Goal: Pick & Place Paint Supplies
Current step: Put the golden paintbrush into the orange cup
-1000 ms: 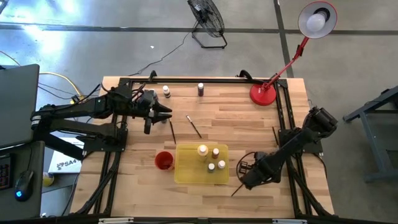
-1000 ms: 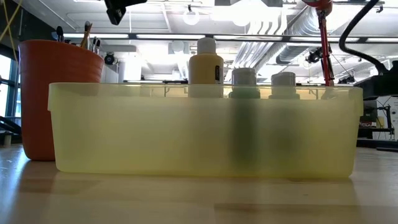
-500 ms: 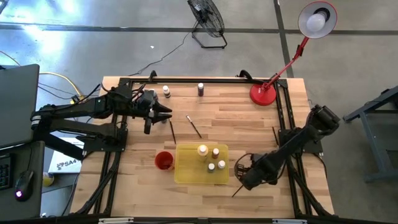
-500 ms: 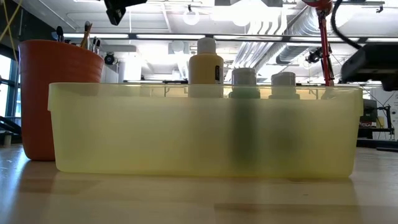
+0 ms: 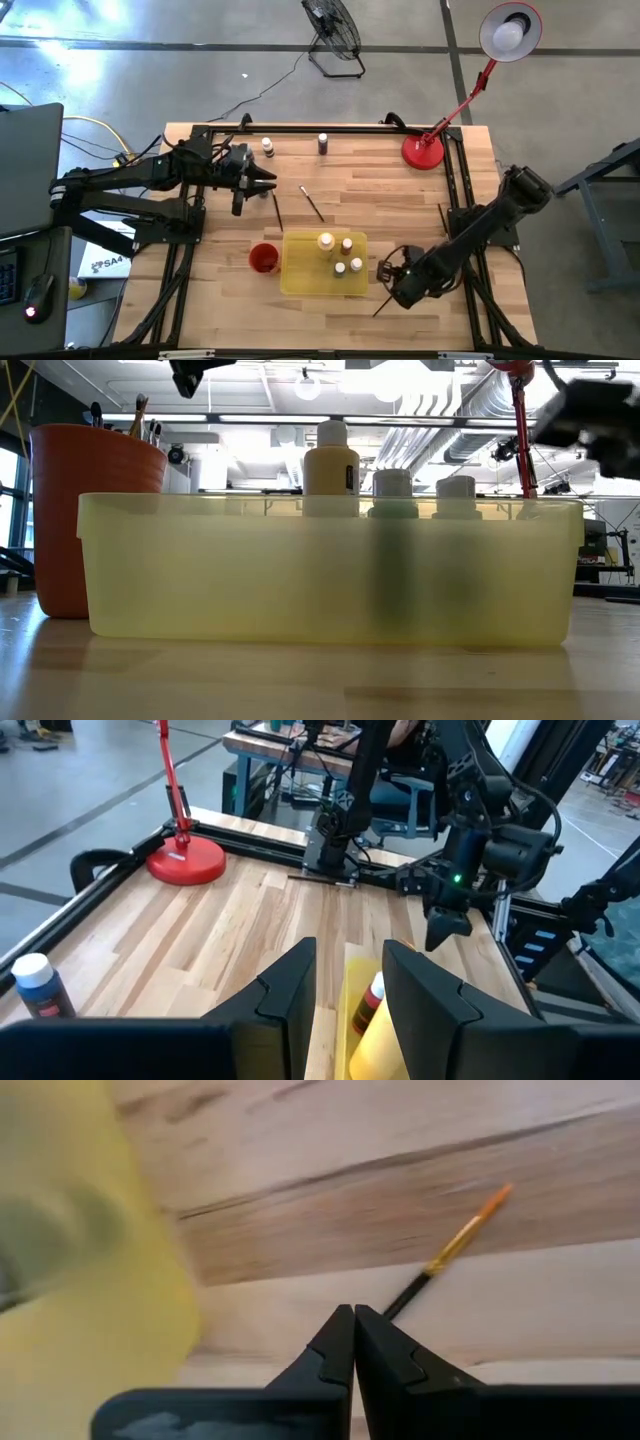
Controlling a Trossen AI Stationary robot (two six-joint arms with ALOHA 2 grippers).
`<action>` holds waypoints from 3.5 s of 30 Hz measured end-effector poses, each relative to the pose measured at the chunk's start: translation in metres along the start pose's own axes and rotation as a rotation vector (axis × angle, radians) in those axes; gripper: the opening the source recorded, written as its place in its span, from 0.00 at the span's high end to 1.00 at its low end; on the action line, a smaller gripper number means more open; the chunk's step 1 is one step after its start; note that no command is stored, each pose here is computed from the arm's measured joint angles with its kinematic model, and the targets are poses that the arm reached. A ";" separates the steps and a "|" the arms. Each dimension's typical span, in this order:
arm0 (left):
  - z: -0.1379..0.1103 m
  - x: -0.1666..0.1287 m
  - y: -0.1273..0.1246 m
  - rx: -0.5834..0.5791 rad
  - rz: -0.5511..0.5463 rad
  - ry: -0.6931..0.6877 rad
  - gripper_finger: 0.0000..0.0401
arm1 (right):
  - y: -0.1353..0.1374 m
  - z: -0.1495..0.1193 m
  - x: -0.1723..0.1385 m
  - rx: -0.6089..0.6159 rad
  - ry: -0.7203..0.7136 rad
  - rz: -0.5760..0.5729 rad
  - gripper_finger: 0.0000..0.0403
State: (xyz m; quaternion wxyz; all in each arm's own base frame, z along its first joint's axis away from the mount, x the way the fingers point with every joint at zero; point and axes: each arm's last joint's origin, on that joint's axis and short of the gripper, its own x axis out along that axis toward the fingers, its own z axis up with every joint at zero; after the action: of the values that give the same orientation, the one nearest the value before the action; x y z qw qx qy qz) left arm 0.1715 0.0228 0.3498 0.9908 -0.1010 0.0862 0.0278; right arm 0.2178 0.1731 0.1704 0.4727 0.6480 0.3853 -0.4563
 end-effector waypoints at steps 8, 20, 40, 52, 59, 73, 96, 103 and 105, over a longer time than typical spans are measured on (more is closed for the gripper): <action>0.000 0.000 0.000 0.000 0.001 0.001 0.71 | 0.010 0.010 -0.032 -0.256 -0.102 0.258 0.99; 0.000 0.000 0.000 0.002 0.000 0.001 0.71 | 0.019 0.021 -0.043 -1.100 0.133 0.137 0.99; 0.000 0.000 0.000 0.019 0.003 0.001 0.71 | -0.004 0.040 -0.011 -1.699 0.261 -0.142 0.80; 0.000 0.000 0.000 0.018 0.008 0.001 0.71 | -0.009 0.025 0.009 -1.865 0.195 -0.136 0.70; 0.000 0.000 0.000 0.018 0.015 -0.001 0.71 | -0.018 0.016 0.028 -1.905 0.184 -0.181 0.69; 0.000 0.000 0.001 0.016 0.027 -0.003 0.71 | -0.024 0.009 0.040 -1.898 0.174 -0.211 0.82; 0.000 0.000 0.001 0.017 0.027 -0.002 0.71 | -0.023 0.008 0.029 -1.819 0.232 -0.149 0.99; 0.000 0.000 0.001 0.017 0.027 -0.003 0.71 | -0.027 0.007 0.017 -1.797 0.314 -0.143 0.99; 0.000 0.000 0.001 0.017 0.027 -0.002 0.71 | -0.029 0.006 0.015 -1.799 0.319 -0.138 0.99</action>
State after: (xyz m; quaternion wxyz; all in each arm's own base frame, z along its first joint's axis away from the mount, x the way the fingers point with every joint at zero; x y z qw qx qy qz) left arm 0.1714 0.0235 0.3496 0.9912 -0.0914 0.0866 0.0404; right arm 0.1934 0.1756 0.1480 0.7121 0.0665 0.6939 0.0834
